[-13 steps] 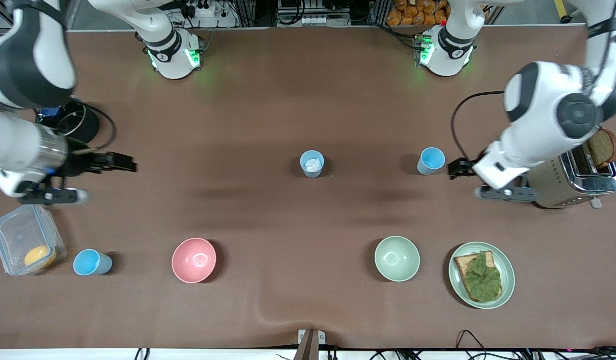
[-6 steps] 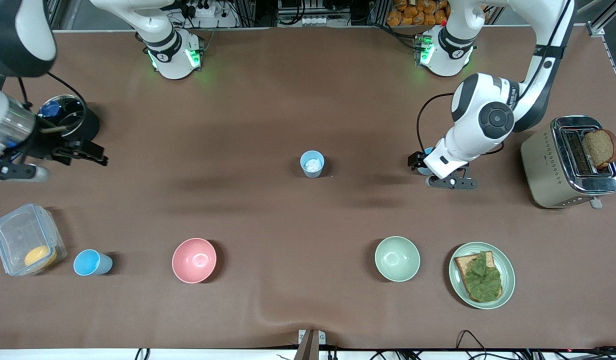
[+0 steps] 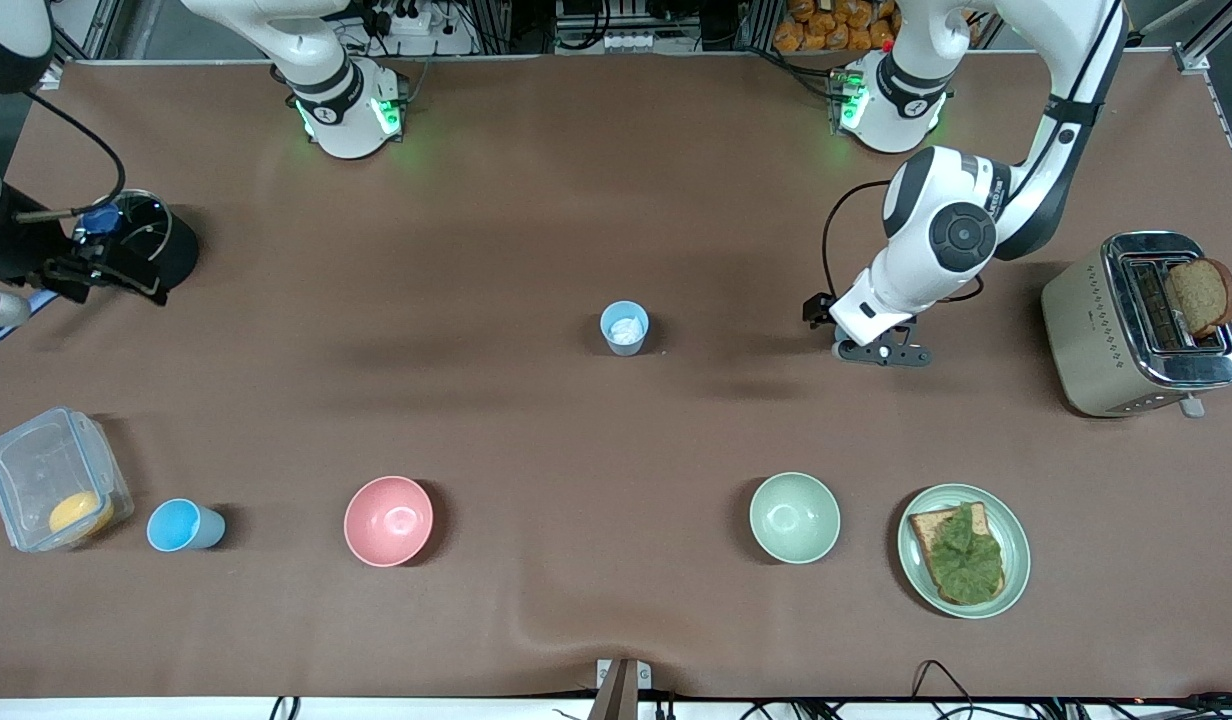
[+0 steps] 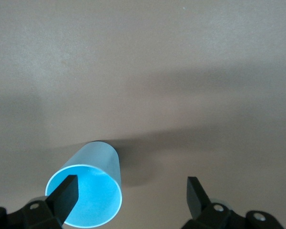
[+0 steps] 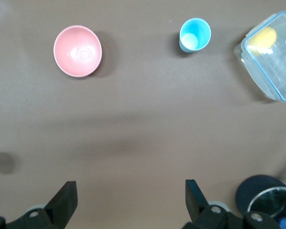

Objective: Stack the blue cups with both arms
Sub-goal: 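Lower the left gripper onto the second blue cup and grasp it, then lift the blue cup with the left gripper and carry it over the placed cup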

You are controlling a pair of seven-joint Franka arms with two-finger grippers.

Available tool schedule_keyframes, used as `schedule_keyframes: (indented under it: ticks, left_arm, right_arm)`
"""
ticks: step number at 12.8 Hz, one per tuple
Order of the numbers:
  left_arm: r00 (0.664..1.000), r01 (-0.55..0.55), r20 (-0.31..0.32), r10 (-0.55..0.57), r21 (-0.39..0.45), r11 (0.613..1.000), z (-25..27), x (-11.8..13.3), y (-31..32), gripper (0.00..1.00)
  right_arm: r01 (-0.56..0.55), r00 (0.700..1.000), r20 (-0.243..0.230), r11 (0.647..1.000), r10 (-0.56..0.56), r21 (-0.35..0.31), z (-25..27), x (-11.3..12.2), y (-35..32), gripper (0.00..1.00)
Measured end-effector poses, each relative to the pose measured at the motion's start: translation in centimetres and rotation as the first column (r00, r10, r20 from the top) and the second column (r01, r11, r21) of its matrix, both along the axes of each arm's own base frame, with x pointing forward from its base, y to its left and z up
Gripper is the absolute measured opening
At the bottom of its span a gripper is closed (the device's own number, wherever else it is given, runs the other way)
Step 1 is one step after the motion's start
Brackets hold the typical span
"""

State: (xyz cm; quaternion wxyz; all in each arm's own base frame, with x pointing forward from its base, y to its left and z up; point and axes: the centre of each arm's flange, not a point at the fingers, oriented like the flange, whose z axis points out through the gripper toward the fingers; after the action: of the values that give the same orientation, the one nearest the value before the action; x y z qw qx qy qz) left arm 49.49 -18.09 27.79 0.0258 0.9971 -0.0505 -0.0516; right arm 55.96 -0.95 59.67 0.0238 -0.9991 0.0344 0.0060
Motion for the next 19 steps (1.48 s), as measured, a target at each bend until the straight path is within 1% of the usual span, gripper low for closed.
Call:
schedule_keyframes:
  ticks: [1,2,3,4,7,8,9,10,11,12,13,14,17,19]
  left_arm:
    - [1.0,-0.003,0.007,0.003,-0.002,1.0,-0.4,-0.2,0.2,1.0]
    - [1.0,-0.004,0.011,0.004,-0.003,1.0,-1.0,-0.4,0.3,0.94]
    - [1.0,-0.005,0.011,0.005,-0.003,1.0,-1.5,-0.6,0.3,0.93]
    - [1.0,-0.005,0.008,0.005,-0.002,1.0,-1.9,-0.8,0.4,0.84]
    - [1.0,-0.006,0.005,0.006,-0.001,1.0,-2.3,-1.0,0.5,0.46]
    - [1.0,-0.006,0.001,0.006,0.0,1.0,-2.4,-1.2,0.5,0.37]
    - [1.0,-0.007,-0.001,0.007,0.001,1.0,-2.6,-1.3,0.7,0.37]
    - [1.0,-0.01,-0.003,0.01,0.002,1.0,-2.7,-1.3,0.8,0.3]
    - [1.0,-0.013,-0.006,0.013,0.003,1.0,-2.8,-1.4,1.1,0.17]
    - [1.0,-0.018,-0.01,0.018,0.004,1.0,-3.0,-1.5,1.4,0.17]
    - [1.0,-0.022,-0.014,0.022,0.006,1.0,-3.2,-1.5,1.8,0.09]
    - [0.999,-0.03,-0.01,0.03,0.008,1.0,-2.9,-1.4,2.3,0.04]
    - [0.999,-0.039,0.0,0.039,0.007,0.999,-2.3,-1.3,2.8,0.04]
    - [0.999,-0.038,0.027,0.038,0.002,0.999,-0.8,-0.9,2.7,0.04]
  right_arm:
    - [0.0,1.0,-0.002,1.0,0.0,-0.003,0.1,0.0,0.0,1.0]
    - [0.0,1.0,-0.003,1.0,0.0,-0.005,0.0,0.0,-0.1,1.0]
    - [-0.001,1.0,-0.004,1.0,0.0,-0.007,0.0,0.0,-0.1,1.0]
    - [-0.001,1.0,-0.004,1.0,0.001,-0.01,0.0,0.0,-0.1,1.0]
    - [-0.002,1.0,-0.011,1.0,0.002,-0.017,-0.1,-0.1,-0.2,1.0]
    - [-0.002,1.0,-0.012,1.0,0.002,-0.017,-0.1,-0.1,-0.2,1.0]
    - [-0.002,1.0,-0.013,1.0,0.002,-0.017,-0.1,-0.1,-0.2,1.0]
    - [-0.002,1.0,-0.015,1.0,0.002,-0.017,-0.1,-0.1,-0.2,1.0]
    - [-0.002,1.0,-0.016,1.0,0.002,-0.017,-0.1,-0.1,-0.2,1.0]
    - [-0.002,1.0,-0.016,1.0,0.002,-0.017,-0.1,-0.1,-0.2,1.0]
    - [-0.002,1.0,-0.016,1.0,0.002,-0.017,-0.1,-0.1,-0.2,1.0]
    - [-0.002,1.0,-0.017,1.0,0.002,-0.018,-0.1,-0.1,-0.2,1.0]
    - [-0.002,1.0,-0.018,1.0,0.001,-0.018,-0.1,-0.1,-0.2,1.0]
    - [-0.001,1.0,-0.023,1.0,0.001,-0.018,-0.2,-0.2,-0.2,1.0]
